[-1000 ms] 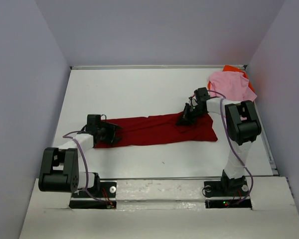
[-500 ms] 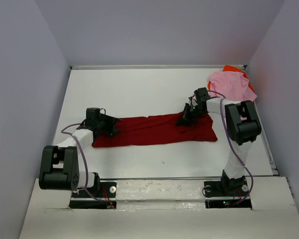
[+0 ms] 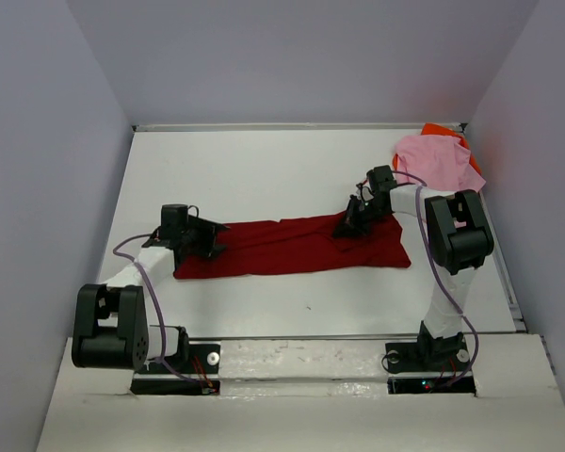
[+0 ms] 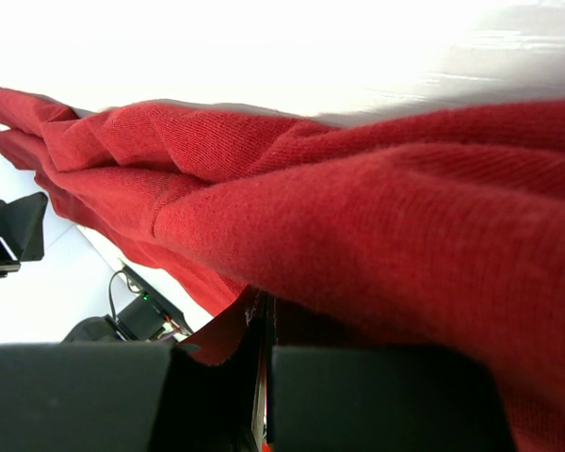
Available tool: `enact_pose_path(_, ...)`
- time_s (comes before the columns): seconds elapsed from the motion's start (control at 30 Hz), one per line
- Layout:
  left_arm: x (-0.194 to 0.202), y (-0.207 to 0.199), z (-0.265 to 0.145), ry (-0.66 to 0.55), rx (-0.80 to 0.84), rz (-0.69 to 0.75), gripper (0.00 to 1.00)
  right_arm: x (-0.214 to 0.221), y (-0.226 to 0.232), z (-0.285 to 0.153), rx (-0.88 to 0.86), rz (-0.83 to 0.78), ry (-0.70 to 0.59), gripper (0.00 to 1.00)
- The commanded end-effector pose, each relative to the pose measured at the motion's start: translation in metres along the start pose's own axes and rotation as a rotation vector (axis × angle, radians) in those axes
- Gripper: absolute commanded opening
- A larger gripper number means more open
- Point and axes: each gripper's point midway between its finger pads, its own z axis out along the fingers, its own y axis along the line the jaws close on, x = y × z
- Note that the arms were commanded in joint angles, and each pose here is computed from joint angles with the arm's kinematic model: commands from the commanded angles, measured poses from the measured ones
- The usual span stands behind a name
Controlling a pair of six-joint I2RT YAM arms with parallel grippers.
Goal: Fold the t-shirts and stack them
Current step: Fold the other side of the tshirt into a rectangle
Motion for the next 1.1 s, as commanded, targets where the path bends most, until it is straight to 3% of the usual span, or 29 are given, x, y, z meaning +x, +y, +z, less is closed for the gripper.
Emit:
enact_pose_path(0.0,0.003,0.013,-0.003,0.002,-0.039,-0.014,0.6,0.002,-0.02,0.014,0.074,-0.019,0.007,0.0)
enact_pose_path(0.73,-0.003,0.036,0.024,-0.006,-0.101,-0.031,0.59,0.005,-0.021,0.011,0.082,-0.022,0.005,0.0)
enact_pose_path(1.07,-0.033,0.007,0.043,-0.066,0.006,-0.036,0.59,0.011,-0.023,0.005,0.073,-0.016,0.008,0.0)
